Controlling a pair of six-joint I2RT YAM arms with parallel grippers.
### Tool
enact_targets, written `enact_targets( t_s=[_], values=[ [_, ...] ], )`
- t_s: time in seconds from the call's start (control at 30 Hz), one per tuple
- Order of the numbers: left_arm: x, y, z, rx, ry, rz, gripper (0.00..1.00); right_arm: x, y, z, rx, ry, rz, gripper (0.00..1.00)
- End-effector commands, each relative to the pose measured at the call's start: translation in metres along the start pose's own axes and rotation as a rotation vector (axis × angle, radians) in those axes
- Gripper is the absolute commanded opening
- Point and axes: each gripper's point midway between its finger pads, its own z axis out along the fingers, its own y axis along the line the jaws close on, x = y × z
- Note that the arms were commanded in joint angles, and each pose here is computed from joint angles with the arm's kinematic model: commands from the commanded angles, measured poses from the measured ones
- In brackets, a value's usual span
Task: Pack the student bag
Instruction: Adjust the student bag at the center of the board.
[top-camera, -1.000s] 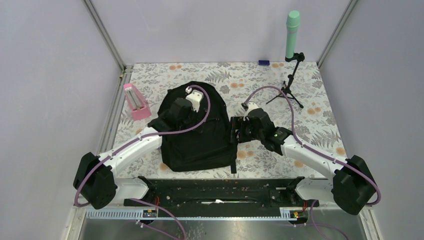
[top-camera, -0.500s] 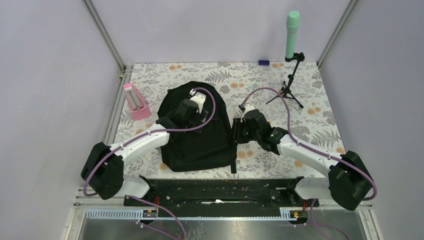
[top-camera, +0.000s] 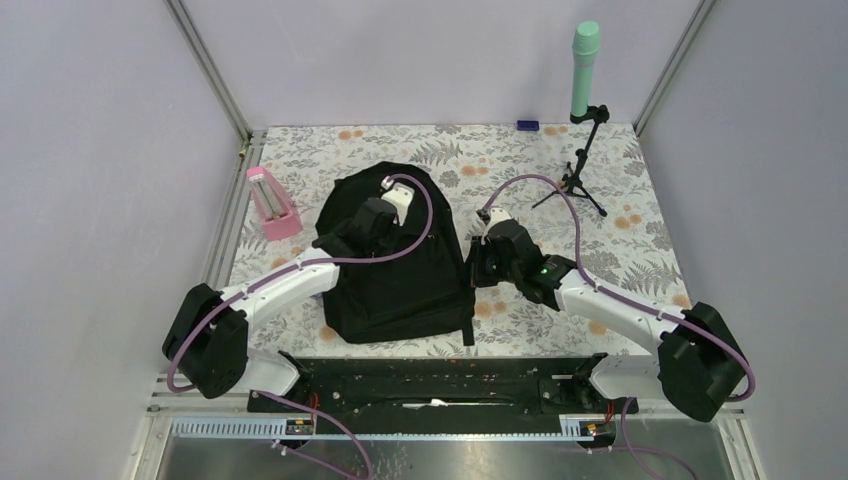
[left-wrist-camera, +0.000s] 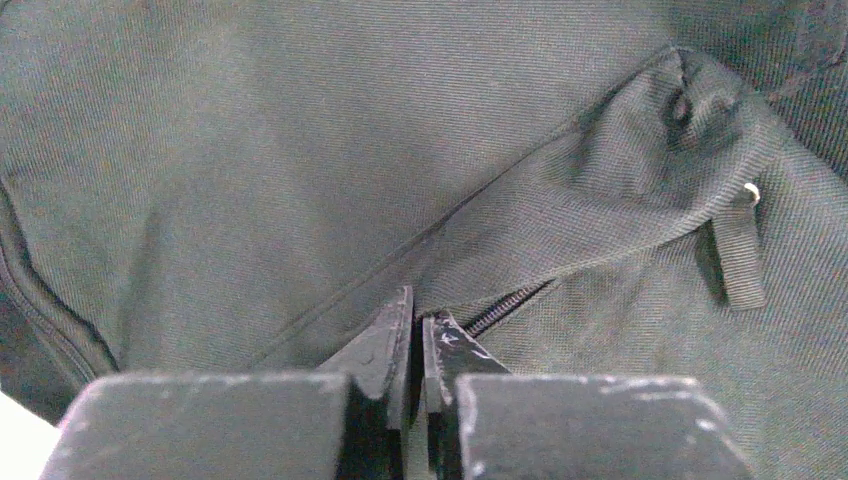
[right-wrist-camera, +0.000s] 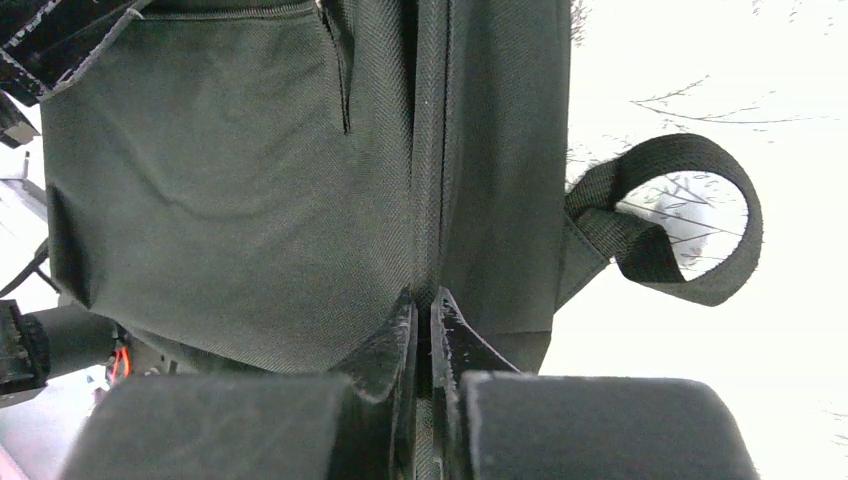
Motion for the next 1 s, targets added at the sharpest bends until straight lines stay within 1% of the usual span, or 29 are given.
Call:
enact_targets(
  t_s=[0.0, 0.1, 0.27, 0.33, 0.4, 0.5, 0.53, 0.57, 0.6, 0.63, 0.7, 0.77, 0.8, 0.87, 0.97],
  values=[
    [-0.018, -0.001, -0.015, 0.021, -0.063, -0.005, 0.00, -0.030, -0.024, -0.017, 0.120, -0.106, -0.082, 0.00],
    [-0.030, -0.020, -0.033, 0.108, -0.109, -0.011, 0.00, -0.044, -0.041, -0.026, 0.168, -0.124, -0.105, 0.00],
    [-0.042, -0.083, -0.065, 0.392, -0.139, -0.039, 0.00, -0.077, -0.066, -0.031, 0.223, -0.133, -0.125, 0.00],
    [-0.042, -0.109, -0.077, 0.505, -0.123, -0.060, 0.00, -0.099, -0.070, -0.028, 0.243, -0.152, -0.139, 0.00],
    [-0.039, -0.129, -0.084, 0.582, -0.099, -0.074, 0.00, -0.117, -0.075, -0.023, 0.264, -0.160, -0.145, 0.00],
    [-0.036, -0.146, -0.086, 0.634, -0.051, -0.128, 0.00, -0.137, -0.073, -0.018, 0.284, -0.138, -0.142, 0.00],
    [-0.035, -0.148, -0.084, 0.629, -0.034, -0.164, 0.00, -0.141, -0.069, -0.019, 0.275, -0.128, -0.139, 0.10],
    [-0.034, -0.149, -0.082, 0.620, -0.021, -0.196, 0.00, -0.142, -0.063, -0.020, 0.256, -0.122, -0.133, 0.22],
    [-0.034, -0.150, -0.080, 0.616, -0.014, -0.218, 0.00, -0.143, -0.061, -0.022, 0.248, -0.127, -0.126, 0.36],
    [-0.034, -0.151, -0.078, 0.616, -0.014, -0.239, 0.00, -0.145, -0.058, -0.026, 0.240, -0.142, -0.107, 0.47],
    [-0.036, -0.152, -0.075, 0.615, -0.024, -0.279, 0.00, -0.141, -0.050, -0.034, 0.206, -0.162, -0.076, 0.61],
    [-0.039, -0.153, -0.073, 0.616, -0.036, -0.317, 0.00, -0.134, -0.047, -0.044, 0.193, -0.187, -0.047, 0.69],
    [-0.041, -0.154, -0.073, 0.620, -0.042, -0.332, 0.00, -0.130, -0.045, -0.049, 0.183, -0.196, -0.036, 0.72],
    [-0.046, -0.154, -0.074, 0.629, -0.056, -0.362, 0.00, -0.118, -0.038, -0.055, 0.163, -0.203, -0.018, 0.74],
    [-0.052, -0.151, -0.076, 0.646, -0.088, -0.409, 0.00, -0.098, -0.026, -0.060, 0.136, -0.199, -0.006, 0.75]
  ],
)
